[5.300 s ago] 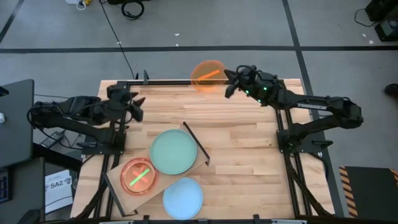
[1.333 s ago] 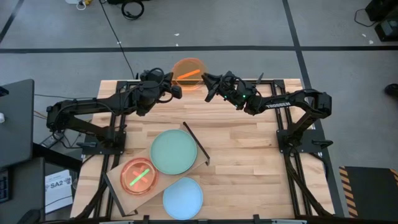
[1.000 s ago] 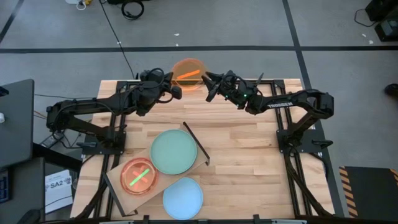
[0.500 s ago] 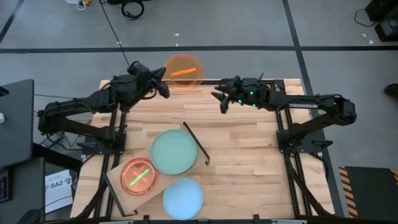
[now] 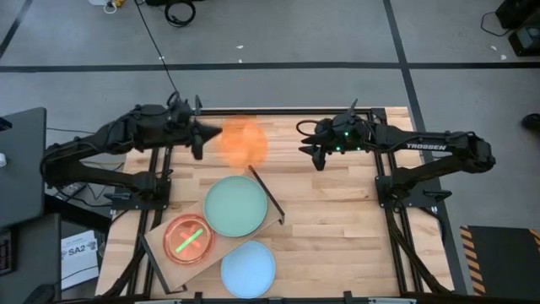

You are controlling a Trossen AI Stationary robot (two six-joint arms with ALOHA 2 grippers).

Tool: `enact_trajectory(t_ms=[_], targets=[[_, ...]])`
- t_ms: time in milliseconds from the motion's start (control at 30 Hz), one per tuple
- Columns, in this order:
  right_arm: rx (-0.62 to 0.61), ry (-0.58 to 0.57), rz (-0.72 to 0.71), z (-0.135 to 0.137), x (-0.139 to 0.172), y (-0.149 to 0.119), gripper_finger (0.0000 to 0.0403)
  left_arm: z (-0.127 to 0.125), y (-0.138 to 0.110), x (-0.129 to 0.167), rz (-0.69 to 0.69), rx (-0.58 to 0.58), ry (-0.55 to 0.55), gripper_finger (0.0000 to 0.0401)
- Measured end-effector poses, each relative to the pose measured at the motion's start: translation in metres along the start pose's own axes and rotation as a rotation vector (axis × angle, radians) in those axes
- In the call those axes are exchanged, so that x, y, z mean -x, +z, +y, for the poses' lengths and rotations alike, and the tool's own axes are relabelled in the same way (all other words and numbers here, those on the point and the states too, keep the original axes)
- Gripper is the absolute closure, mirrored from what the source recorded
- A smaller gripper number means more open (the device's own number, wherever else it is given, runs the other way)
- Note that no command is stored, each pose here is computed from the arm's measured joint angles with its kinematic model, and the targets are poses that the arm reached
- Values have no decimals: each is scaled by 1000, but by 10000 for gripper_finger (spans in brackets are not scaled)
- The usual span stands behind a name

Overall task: Place and stack plates onto a shelf
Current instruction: Stack the orange plate on top of the green plate on the shelf

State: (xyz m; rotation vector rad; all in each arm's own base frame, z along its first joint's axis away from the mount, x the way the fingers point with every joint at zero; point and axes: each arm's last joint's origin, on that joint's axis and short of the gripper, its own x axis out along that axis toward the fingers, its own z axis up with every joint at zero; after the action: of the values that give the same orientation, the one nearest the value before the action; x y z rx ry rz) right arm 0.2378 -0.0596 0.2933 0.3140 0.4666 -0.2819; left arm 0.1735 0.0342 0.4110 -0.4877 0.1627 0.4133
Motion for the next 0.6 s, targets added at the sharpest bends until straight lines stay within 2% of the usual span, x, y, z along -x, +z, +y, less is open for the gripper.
enact_trajectory(t_ms=[400,600], targets=[[40,38,43,13,-10,-7,247,13,-41,24,621,180,-124,394],[55,69,50,22,-11,-10,247,9,-53,32,818,192,-205,392]])
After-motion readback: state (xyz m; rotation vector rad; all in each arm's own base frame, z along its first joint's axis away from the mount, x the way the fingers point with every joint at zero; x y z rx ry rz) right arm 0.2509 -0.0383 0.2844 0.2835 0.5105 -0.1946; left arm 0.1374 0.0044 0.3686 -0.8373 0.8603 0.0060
